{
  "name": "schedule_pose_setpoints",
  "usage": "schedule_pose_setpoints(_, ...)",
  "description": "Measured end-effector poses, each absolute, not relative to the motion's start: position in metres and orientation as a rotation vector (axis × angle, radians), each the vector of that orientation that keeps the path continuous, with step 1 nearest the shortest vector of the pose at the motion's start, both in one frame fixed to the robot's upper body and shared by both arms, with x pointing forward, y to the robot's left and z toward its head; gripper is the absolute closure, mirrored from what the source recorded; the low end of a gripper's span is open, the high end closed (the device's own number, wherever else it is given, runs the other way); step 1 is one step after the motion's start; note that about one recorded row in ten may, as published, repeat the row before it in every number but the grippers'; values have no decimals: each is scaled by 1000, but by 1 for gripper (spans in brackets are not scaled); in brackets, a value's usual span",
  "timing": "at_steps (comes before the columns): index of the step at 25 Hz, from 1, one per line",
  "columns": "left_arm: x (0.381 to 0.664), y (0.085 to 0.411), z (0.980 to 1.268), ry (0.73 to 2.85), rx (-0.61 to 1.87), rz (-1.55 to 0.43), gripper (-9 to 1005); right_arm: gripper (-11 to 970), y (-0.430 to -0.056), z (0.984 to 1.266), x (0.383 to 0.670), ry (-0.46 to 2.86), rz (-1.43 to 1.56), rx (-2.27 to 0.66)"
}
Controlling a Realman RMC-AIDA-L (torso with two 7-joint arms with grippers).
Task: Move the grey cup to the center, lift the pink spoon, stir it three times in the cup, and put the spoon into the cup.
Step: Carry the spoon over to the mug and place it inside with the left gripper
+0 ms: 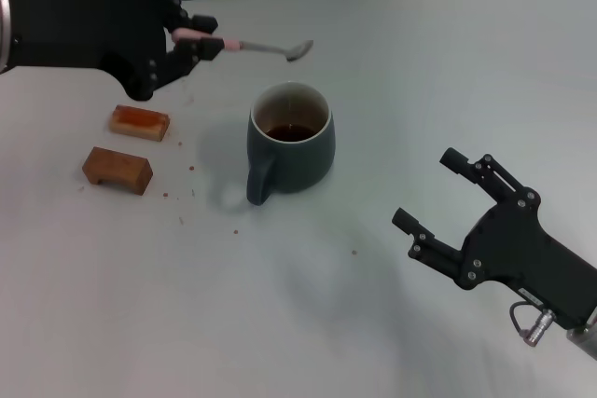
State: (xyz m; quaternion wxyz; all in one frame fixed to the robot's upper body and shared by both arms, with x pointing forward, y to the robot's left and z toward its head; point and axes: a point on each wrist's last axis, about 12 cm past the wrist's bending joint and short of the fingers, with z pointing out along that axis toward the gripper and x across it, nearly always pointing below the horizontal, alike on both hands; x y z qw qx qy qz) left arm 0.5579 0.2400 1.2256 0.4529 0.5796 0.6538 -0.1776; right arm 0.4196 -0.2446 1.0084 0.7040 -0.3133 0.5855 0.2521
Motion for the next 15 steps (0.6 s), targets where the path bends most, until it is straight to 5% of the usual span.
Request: schedule_pose_setpoints(15,568,227,1216,1685,1575,-364,859,125,-245,1007,413,1309,565,-679)
